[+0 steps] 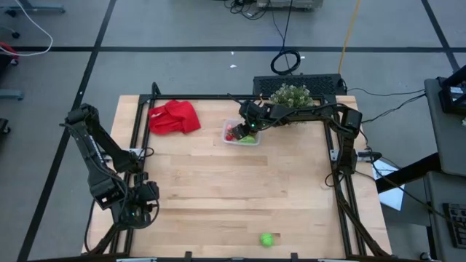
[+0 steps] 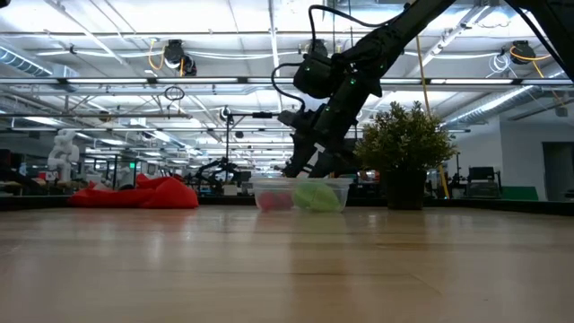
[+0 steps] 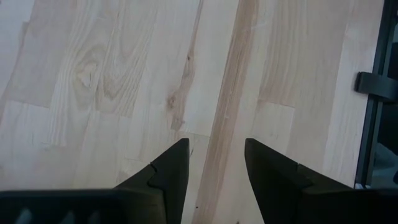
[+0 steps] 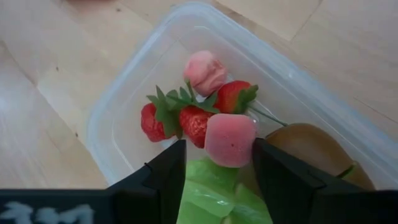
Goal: Pick and placing Produce into tupperware
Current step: Put the apricot into the bin
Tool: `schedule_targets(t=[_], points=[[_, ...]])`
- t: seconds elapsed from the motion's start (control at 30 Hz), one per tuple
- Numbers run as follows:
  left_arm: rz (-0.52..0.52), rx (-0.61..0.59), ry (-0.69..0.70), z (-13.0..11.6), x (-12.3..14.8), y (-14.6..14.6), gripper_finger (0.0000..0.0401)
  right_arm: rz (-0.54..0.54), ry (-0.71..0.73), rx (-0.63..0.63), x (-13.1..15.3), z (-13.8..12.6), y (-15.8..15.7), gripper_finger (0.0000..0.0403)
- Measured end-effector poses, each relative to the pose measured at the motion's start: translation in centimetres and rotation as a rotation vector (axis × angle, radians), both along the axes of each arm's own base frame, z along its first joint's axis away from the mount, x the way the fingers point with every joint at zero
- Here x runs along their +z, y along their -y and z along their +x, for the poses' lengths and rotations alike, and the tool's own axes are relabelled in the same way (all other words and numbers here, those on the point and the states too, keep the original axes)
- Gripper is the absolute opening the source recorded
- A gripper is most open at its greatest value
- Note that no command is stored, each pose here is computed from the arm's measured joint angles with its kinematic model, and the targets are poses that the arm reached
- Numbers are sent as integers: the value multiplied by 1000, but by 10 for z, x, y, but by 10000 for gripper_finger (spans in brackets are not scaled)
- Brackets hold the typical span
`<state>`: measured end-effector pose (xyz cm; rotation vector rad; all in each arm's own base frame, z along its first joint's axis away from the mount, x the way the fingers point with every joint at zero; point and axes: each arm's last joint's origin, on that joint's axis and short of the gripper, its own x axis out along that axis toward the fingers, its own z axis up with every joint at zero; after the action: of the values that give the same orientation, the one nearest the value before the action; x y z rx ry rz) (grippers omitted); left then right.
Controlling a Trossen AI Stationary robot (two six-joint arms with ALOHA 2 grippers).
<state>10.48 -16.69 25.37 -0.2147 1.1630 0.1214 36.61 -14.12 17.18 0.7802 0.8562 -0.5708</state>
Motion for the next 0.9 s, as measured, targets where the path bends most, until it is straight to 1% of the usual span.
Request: schedule_targets(t=[0.13,0.33,0.63,0.73,0.9], points=[[0,1,0,0,0,0,159,-12,8,12,1,1,0,179],[-1,2,0,0,0,0,159,-44,69,26,5,6,2,179],[1,-3,0,0,0,0,159,-37,73,39,5,7,0,179],[1,-2,0,0,0,0,159,-23,90,59,9,6,-2,179],[1,-2,0,0,0,0,159,-33,118,66,24,3,-6,179]])
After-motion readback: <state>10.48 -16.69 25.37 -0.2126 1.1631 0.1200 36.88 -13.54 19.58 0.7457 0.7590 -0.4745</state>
